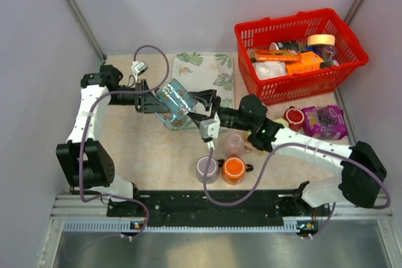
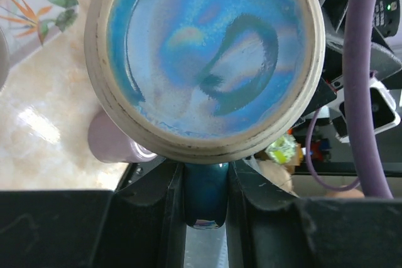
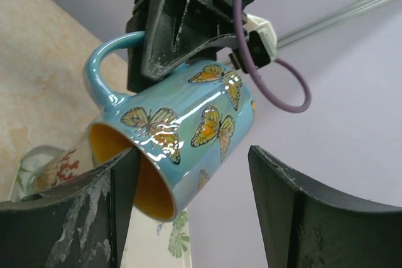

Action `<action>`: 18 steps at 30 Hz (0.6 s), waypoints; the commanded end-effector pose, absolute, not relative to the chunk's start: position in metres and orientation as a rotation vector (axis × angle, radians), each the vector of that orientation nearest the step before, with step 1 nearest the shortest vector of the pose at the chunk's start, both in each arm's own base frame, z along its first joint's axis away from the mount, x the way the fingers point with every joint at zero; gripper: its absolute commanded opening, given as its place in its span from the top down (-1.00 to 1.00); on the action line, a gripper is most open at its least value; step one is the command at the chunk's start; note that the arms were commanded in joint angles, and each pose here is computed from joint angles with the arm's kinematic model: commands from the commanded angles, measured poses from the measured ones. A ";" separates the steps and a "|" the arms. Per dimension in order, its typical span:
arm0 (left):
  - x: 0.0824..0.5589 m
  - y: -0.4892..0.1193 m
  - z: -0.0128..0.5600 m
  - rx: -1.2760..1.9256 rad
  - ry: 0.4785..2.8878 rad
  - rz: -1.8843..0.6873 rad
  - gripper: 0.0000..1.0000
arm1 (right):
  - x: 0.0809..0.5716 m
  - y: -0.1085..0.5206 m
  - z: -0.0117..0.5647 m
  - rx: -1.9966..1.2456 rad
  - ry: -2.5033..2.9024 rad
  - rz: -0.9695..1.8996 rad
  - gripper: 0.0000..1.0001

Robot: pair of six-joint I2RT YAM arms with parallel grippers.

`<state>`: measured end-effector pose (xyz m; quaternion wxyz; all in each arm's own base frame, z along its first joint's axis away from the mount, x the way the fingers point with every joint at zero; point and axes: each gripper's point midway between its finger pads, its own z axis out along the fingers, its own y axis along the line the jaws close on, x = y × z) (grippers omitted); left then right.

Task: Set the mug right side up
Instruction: Turn over the cup at the corner of the board.

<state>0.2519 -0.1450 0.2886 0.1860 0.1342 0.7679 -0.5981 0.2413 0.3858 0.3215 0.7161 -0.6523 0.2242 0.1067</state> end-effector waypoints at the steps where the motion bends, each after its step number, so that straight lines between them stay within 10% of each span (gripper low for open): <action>1: 0.233 -0.160 0.344 0.266 1.930 -2.092 1.00 | 0.249 0.390 0.356 -1.284 0.432 0.150 -0.30; 11: 0.223 -0.172 0.340 0.228 1.991 -2.222 1.00 | 0.257 0.395 0.353 -1.270 0.455 0.150 0.51; 14: 0.231 -0.171 0.323 0.199 2.135 -2.056 0.50 | 0.260 0.393 0.358 -1.268 0.478 0.139 1.00; 18: 0.242 -0.153 0.305 0.362 2.209 -1.596 0.10 | 0.266 0.388 0.352 -1.322 0.586 0.142 1.00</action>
